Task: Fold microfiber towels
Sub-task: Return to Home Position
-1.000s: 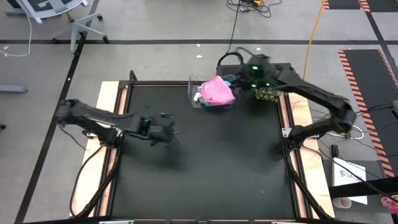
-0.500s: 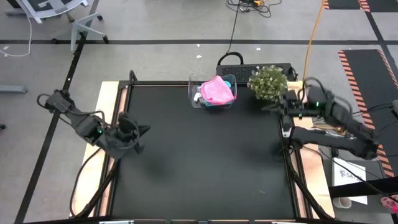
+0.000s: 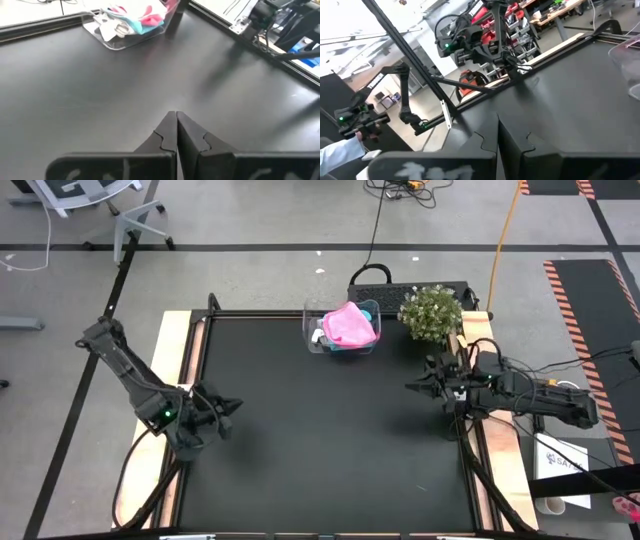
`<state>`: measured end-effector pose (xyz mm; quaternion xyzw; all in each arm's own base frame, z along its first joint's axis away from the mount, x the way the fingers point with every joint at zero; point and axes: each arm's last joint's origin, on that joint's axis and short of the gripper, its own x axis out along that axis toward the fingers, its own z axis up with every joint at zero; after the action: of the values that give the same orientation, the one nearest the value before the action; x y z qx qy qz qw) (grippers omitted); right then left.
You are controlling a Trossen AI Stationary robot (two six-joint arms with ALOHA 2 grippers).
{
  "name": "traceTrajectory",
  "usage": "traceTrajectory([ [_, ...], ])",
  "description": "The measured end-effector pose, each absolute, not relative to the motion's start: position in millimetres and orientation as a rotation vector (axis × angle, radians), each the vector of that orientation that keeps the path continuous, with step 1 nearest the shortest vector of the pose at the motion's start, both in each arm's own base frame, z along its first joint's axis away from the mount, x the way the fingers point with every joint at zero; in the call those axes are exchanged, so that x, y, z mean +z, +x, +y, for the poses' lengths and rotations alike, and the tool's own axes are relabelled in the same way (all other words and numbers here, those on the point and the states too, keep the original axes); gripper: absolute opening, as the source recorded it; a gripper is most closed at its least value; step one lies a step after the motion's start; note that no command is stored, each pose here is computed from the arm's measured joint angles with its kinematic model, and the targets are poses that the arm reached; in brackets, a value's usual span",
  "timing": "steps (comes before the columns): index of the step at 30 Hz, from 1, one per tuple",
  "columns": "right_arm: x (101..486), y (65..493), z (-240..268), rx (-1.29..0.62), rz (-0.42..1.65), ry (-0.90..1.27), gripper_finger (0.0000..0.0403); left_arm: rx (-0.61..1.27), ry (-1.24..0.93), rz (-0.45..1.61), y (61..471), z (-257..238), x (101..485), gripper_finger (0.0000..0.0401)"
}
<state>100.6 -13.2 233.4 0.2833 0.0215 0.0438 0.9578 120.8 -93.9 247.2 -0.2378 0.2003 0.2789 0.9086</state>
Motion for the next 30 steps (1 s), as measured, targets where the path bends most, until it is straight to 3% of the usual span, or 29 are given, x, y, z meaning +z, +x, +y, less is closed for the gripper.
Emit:
traceTrajectory([
  [17,234.3,102.9,-17.2,-0.008,-0.037,0.476,0.0000,0.511,-0.309,0.328,113.3,-26.2,287.5,0.0001],
  [26,242.7,102.1,-14.2,0.091,-0.107,0.457,0.0000,0.318,-0.310,0.062,112.1,-6.3,251.3,0.0001],
  [30,222.5,107.9,-12.1,0.118,-0.153,0.494,0.0000,0.290,-0.360,0.011,114.8,0.6,229.1,0.0001],
])
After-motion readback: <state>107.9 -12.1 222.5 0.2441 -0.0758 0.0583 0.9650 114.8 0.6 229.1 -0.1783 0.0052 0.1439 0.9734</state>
